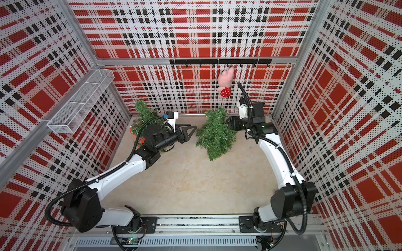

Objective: Wrap string light around the christmas tree
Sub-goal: Wrap the light string around the Christmas tree.

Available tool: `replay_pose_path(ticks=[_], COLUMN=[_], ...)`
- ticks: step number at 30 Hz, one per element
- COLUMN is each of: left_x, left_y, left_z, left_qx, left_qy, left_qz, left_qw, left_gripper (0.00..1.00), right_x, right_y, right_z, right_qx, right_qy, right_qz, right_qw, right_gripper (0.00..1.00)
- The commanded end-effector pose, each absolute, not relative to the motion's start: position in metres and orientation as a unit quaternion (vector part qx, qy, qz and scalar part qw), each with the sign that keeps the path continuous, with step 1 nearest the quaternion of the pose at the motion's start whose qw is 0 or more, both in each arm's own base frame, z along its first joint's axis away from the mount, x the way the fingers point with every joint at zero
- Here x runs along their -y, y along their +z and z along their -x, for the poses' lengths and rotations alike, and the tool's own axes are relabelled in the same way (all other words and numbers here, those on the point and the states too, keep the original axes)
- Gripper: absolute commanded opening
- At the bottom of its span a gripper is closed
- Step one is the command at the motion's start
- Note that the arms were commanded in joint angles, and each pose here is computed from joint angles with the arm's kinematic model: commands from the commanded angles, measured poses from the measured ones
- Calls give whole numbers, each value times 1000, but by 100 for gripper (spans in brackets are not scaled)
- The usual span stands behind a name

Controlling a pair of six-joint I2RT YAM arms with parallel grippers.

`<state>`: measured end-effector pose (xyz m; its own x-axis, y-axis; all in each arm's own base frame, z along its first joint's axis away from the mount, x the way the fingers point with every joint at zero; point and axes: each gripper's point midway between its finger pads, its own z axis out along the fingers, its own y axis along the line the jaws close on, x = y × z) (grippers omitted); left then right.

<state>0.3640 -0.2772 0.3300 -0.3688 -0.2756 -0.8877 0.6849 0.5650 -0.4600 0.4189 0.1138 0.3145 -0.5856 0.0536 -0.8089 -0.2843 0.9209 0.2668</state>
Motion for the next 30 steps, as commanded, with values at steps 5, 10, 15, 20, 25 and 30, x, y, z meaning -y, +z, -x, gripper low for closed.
replay_pose_path(ticks=[5, 10, 15, 20, 25, 30], left_x=[265, 270, 258, 223, 158, 90], left_y=[336, 336, 340, 278, 236, 229], left_z=[-351, -328, -290, -266, -264, -280], left_qx=[-697, -707, -697, -728, -760, -745], left_qy=[-422, -339, -292, -241, -167, -116], left_qz=[-137, -151, -137, -103, -2, 94], left_qw=[564, 603, 640, 633, 628, 650], left_gripper=[64, 64, 67, 70, 73, 74], right_x=[-81, -58, -36, -1, 25, 51], right_y=[355, 350, 324, 282, 244, 229], right_z=[-389, -373, -355, -338, -332, -325], right_qx=[-830, -826, -820, -802, -789, -755], right_qy=[209, 193, 156, 84, 13, -53], right_qz=[12, -25, -76, -139, -157, -183], right_qw=[517, 530, 546, 574, 593, 628], right_gripper=[73, 72, 72, 72, 73, 74])
